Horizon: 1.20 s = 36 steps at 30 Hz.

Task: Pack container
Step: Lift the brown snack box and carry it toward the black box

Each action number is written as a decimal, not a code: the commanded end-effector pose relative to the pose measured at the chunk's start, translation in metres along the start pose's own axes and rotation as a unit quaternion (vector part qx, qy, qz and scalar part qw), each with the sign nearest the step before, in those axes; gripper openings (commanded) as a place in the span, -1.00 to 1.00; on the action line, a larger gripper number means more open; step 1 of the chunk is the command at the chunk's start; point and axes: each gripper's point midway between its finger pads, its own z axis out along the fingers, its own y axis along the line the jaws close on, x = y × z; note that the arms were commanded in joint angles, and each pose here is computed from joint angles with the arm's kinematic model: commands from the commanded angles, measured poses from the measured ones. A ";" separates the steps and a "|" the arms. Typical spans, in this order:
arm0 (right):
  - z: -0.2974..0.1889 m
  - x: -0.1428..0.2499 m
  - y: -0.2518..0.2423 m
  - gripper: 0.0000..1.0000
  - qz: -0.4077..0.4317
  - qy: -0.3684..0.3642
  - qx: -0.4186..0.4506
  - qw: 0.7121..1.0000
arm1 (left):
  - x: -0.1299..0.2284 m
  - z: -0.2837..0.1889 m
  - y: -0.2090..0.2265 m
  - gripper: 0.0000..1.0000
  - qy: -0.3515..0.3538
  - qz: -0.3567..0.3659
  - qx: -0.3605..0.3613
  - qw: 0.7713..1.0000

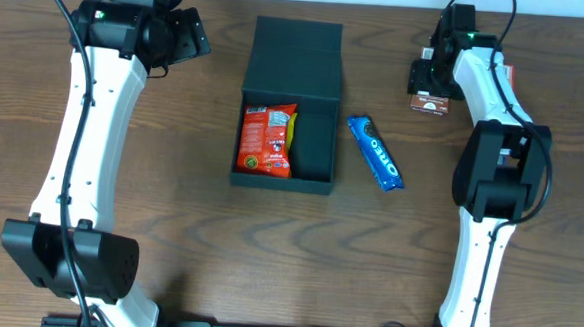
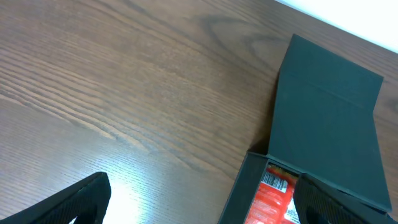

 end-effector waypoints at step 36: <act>-0.273 0.071 0.145 0.10 -0.111 -0.103 -0.198 0.968 | 0.003 0.004 0.004 0.90 0.005 0.019 -0.014 1.000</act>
